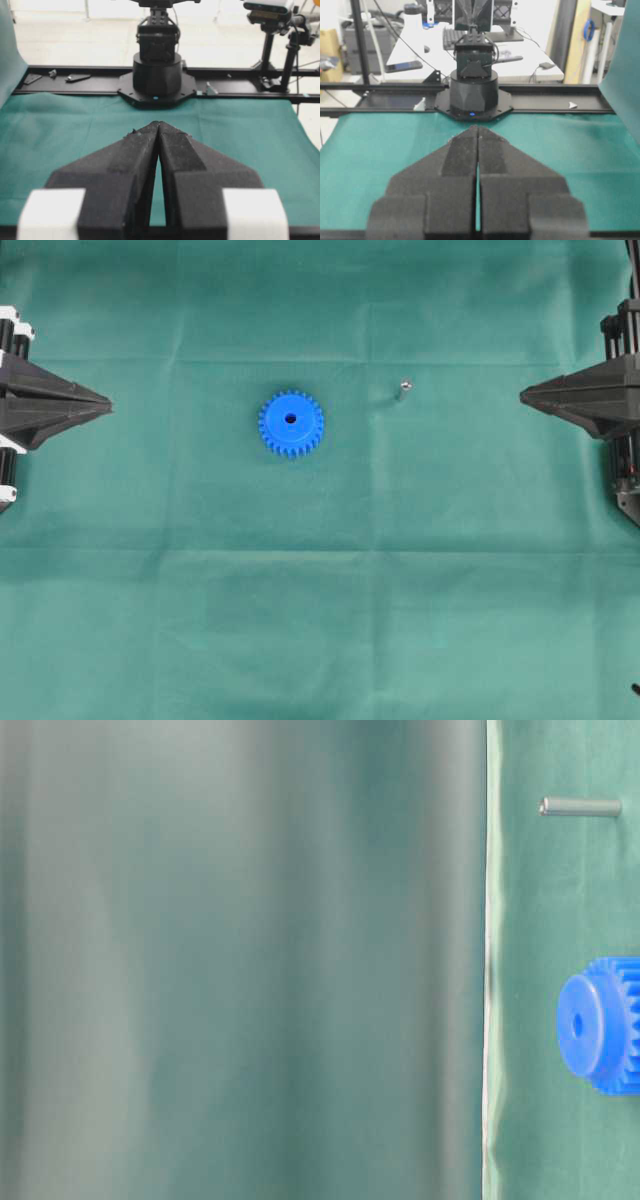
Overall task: Insert the shaft placed at a random location into the center hole of the medium gear at another random location.
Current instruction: 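Move the right gripper left toward the silver shaft, then lower the right gripper over the shaft and close on it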
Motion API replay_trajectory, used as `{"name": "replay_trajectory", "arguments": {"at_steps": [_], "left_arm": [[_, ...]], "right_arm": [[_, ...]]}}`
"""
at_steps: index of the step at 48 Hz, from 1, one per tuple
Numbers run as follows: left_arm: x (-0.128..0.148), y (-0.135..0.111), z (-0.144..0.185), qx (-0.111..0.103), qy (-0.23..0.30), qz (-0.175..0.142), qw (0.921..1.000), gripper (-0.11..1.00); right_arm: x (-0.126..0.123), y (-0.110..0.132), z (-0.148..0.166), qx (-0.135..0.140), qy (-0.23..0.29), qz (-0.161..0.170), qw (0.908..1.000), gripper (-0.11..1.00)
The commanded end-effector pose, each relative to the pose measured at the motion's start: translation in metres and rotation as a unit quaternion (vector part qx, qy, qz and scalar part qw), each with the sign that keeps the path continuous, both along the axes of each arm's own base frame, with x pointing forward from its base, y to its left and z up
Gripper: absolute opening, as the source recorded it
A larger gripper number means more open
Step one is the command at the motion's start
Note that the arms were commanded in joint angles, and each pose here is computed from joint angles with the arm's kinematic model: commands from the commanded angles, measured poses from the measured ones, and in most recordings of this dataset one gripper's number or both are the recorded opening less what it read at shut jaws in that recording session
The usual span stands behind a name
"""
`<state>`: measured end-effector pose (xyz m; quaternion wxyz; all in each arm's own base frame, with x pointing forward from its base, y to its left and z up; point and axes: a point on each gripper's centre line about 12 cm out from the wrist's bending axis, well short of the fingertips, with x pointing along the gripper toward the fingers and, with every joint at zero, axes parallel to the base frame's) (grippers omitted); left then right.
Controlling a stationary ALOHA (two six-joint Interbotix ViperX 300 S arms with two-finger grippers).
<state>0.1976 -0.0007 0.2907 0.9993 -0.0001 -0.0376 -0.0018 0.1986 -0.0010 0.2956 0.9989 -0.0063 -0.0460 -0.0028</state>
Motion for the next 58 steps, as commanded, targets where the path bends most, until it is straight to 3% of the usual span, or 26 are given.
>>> {"name": "replay_trajectory", "arguments": {"at_steps": [1,23,27,36,39,46,58], "left_arm": [[0.004,-0.001,0.01,0.008,-0.002,-0.003,1.0,0.0],[0.003,-0.001,0.009,0.008,0.006,-0.003,0.9999,0.0],[0.003,-0.001,0.009,0.008,0.005,-0.003,1.0,0.0],[0.003,-0.001,0.008,0.008,0.008,-0.003,0.9999,0.0],[0.003,-0.001,0.008,0.008,0.009,-0.003,0.9999,0.0],[0.003,-0.001,0.008,0.008,0.008,-0.003,0.9999,0.0],[0.003,-0.001,0.006,0.007,0.012,-0.003,0.9999,0.0]], "right_arm": [[0.002,-0.001,0.003,0.003,0.0,-0.001,1.0,0.01],[0.033,-0.03,-0.042,0.007,0.07,-0.063,0.9955,0.03],[0.043,-0.035,-0.058,0.011,0.101,-0.072,0.9922,0.18],[0.059,-0.053,-0.097,0.021,0.157,-0.1,0.9823,0.74],[0.063,-0.058,-0.108,0.023,0.163,-0.108,0.9803,0.86],[0.071,-0.067,-0.13,0.027,0.175,-0.121,0.9767,0.79],[0.081,-0.074,-0.16,0.038,0.198,-0.133,0.9704,0.8]]}}
